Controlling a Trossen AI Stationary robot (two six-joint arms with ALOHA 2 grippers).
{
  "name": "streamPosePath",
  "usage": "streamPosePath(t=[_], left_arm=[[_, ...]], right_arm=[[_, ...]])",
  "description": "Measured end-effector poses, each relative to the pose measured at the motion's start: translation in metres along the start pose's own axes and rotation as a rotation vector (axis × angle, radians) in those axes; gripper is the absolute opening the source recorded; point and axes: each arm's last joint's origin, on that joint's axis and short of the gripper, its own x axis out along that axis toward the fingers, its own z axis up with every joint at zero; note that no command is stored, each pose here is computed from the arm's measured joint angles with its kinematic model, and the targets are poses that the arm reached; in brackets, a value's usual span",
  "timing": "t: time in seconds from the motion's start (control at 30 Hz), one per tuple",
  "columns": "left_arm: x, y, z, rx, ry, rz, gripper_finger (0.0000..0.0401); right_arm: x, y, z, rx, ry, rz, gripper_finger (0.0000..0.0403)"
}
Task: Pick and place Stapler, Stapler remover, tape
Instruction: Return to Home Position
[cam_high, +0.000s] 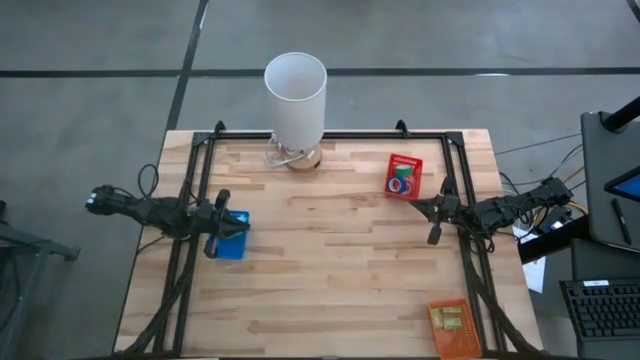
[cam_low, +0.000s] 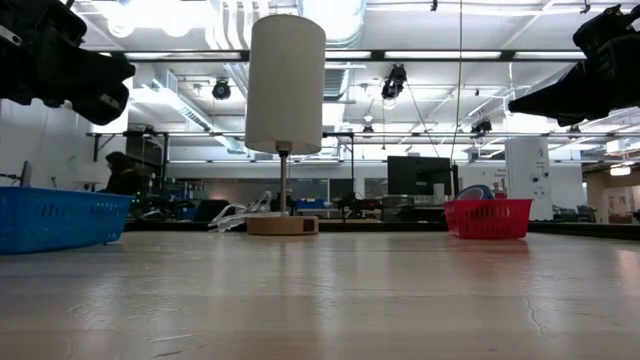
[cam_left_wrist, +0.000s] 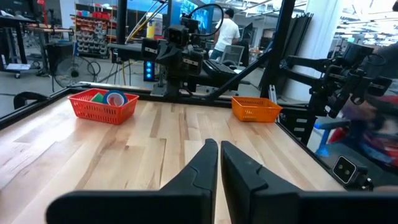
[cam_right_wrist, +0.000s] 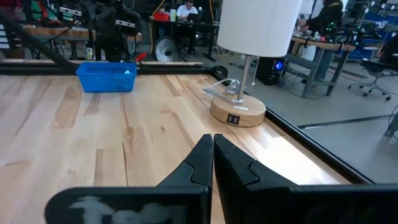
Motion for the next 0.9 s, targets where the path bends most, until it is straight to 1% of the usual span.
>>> streamPosePath(t=[0.2, 0.5, 0.9], left_arm=[[0.0000, 0.0000, 0.0000, 0.000, 0.000, 0.000, 0.0021], [0.0000, 0.0000, -0.0001, 0.001, 0.001, 0.000, 0.0030], [0.0000, 0.0000, -0.0001, 0.001, 0.001, 0.000, 0.0027]], right_arm=[[0.0000, 0.0000, 0.0000, 0.000, 0.000, 0.000, 0.0009], [0.0000, 0.0000, 0.0000, 0.000, 0.000, 0.000, 0.0009], [0.0000, 0.0000, 0.0000, 0.000, 0.000, 0.000, 0.0009]])
